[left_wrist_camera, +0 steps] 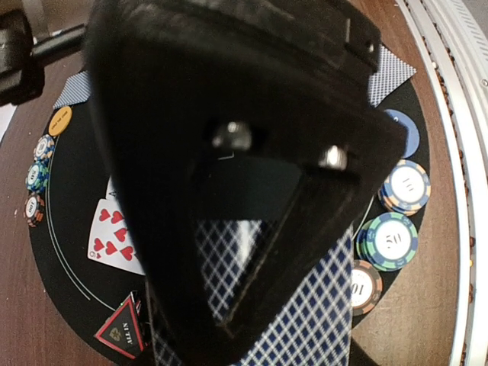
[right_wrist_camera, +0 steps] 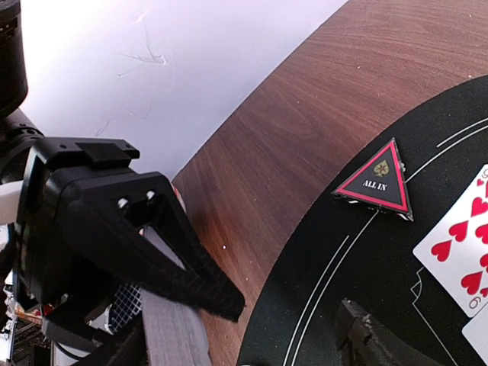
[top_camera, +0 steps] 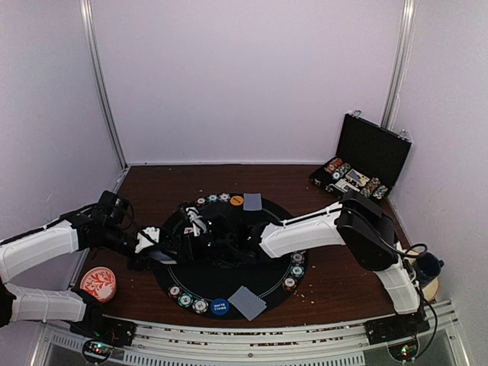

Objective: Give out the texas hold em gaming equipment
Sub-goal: Pick up the poker card from the face-down deck piles.

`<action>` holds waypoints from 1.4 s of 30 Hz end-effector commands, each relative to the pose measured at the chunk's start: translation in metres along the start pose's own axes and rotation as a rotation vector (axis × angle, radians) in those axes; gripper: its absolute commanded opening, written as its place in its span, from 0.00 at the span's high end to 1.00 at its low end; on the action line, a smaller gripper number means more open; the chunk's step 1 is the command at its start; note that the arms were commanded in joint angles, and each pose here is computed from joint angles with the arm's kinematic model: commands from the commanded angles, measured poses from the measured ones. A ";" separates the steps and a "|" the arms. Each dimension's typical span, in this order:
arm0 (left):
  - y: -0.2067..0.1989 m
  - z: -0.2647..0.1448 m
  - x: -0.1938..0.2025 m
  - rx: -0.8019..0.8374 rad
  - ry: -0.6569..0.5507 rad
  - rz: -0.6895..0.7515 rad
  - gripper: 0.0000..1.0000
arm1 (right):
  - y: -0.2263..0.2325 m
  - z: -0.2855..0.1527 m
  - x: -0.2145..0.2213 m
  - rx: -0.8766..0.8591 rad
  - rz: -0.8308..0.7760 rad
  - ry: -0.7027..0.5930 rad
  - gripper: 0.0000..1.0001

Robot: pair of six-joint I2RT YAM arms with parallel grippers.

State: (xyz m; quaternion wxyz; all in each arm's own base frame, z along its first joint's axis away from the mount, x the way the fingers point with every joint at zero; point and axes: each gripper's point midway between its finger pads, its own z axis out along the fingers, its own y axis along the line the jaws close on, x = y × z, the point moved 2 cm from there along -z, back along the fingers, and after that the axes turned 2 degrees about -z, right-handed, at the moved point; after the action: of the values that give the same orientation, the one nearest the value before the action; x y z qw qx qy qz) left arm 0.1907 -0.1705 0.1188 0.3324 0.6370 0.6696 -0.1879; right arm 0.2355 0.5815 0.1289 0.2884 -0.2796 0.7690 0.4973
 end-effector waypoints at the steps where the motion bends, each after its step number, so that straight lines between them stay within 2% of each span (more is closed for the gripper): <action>1: -0.003 -0.001 -0.007 0.010 -0.038 0.024 0.83 | -0.044 -0.017 0.001 0.142 0.052 -0.006 0.26; 7: -0.002 0.000 -0.007 0.011 -0.037 0.021 0.83 | -0.051 -0.032 0.001 0.195 0.037 -0.013 0.34; 13: -0.001 0.000 -0.007 0.012 -0.034 0.019 0.83 | -0.040 -0.038 -0.001 0.147 0.034 -0.016 0.46; 19: 0.000 0.001 -0.006 0.004 -0.030 0.018 0.84 | -0.018 -0.039 0.001 0.015 0.065 -0.005 0.78; 24: 0.000 0.000 -0.006 -0.001 -0.030 0.021 0.84 | -0.012 -0.057 -0.006 0.013 0.068 -0.033 1.00; 31: 0.002 0.000 -0.007 -0.009 -0.030 0.017 0.84 | -0.028 -0.098 -0.023 0.128 0.056 -0.100 1.00; 35: 0.004 0.000 -0.007 -0.016 -0.029 0.012 0.84 | -0.059 -0.130 -0.039 0.398 0.001 -0.166 1.00; 42: 0.006 0.002 -0.005 -0.022 -0.022 0.004 0.84 | -0.106 -0.166 -0.043 0.812 -0.084 -0.164 1.00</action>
State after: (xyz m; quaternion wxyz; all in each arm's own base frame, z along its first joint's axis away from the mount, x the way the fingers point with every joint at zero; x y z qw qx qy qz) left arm 0.1914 -0.1685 0.1141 0.3255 0.6334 0.6777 -0.1835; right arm 0.2920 0.4349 0.1628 0.4116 -0.1614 0.8392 0.3166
